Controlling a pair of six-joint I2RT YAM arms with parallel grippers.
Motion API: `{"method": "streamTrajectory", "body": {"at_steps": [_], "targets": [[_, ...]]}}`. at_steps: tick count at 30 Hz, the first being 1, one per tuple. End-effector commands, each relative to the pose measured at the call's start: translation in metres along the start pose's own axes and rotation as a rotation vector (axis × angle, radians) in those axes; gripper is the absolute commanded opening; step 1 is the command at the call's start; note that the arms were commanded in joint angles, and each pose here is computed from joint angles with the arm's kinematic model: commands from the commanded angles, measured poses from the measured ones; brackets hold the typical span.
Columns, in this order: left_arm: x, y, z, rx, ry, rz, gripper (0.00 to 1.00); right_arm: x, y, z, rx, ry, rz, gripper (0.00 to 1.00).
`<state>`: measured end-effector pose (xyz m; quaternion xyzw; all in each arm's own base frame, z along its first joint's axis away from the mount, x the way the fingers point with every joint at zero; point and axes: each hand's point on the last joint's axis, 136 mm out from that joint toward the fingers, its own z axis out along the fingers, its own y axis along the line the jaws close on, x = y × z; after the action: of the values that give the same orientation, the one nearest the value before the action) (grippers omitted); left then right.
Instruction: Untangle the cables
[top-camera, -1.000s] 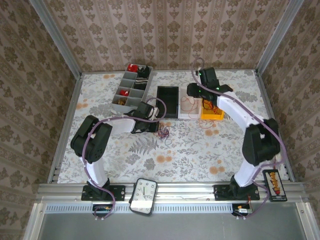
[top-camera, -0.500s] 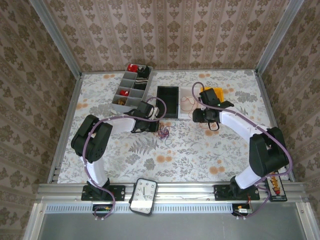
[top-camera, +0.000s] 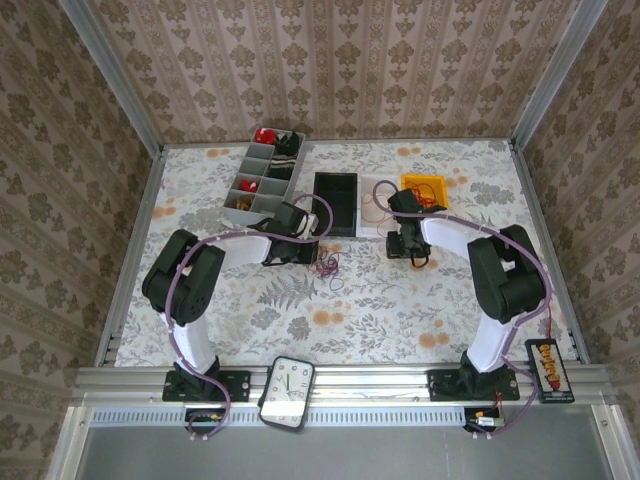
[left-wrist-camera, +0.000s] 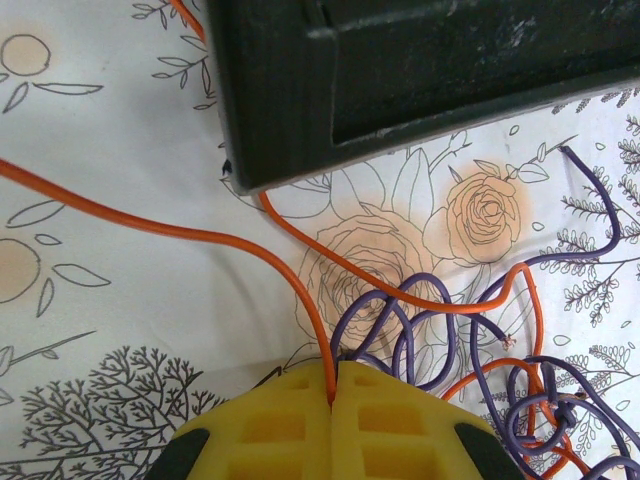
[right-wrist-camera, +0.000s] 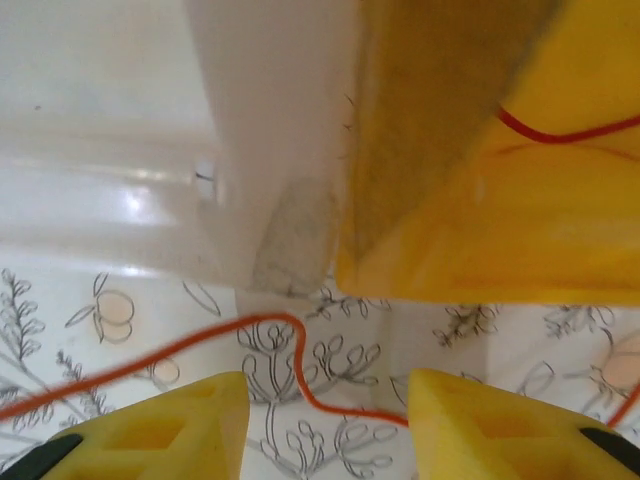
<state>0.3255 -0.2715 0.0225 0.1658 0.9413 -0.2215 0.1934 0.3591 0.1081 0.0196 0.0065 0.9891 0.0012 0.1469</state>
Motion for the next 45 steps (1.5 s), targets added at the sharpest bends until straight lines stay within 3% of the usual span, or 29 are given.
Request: {"method": "streamTrajectory", "body": {"at_steps": [1, 4, 9, 12, 22, 28, 36, 40, 45], "targets": [[0.013, 0.007, 0.006, -0.027, 0.046, 0.006, 0.0, -0.014, 0.006, 0.004, 0.031, -0.039, -0.041, 0.46], [0.013, 0.007, 0.007, -0.028, 0.051, 0.005, 0.0, -0.012, 0.009, 0.012, 0.049, -0.025, -0.076, 0.41], [0.013, 0.007, 0.008, -0.027, 0.054, 0.005, 0.0, -0.007, 0.013, 0.014, 0.035, -0.007, -0.082, 0.08], [0.012, 0.007, 0.008, -0.027, 0.054, 0.004, 0.0, -0.005, 0.021, 0.008, -0.023, -0.005, -0.076, 0.0], [0.013, 0.008, 0.01, -0.022, 0.064, 0.002, 0.0, -0.033, 0.062, -0.071, -0.311, -0.194, -0.039, 0.0], [0.012, 0.007, 0.011, -0.018, 0.061, 0.0, 0.0, -0.079, 0.076, -0.107, -0.391, -0.301, 0.002, 0.0], [0.013, 0.008, 0.008, -0.025, 0.057, 0.0, 0.0, -0.157, 0.072, -0.081, -0.512, -0.307, 0.187, 0.01], [0.014, 0.009, 0.006, -0.031, 0.056, 0.001, 0.0, -0.175, 0.053, -0.052, -0.47, -0.286, 0.261, 0.01], [0.013, 0.01, 0.005, -0.039, 0.053, 0.004, 0.0, -0.171, 0.031, -0.031, -0.343, -0.232, 0.299, 0.03]]}}
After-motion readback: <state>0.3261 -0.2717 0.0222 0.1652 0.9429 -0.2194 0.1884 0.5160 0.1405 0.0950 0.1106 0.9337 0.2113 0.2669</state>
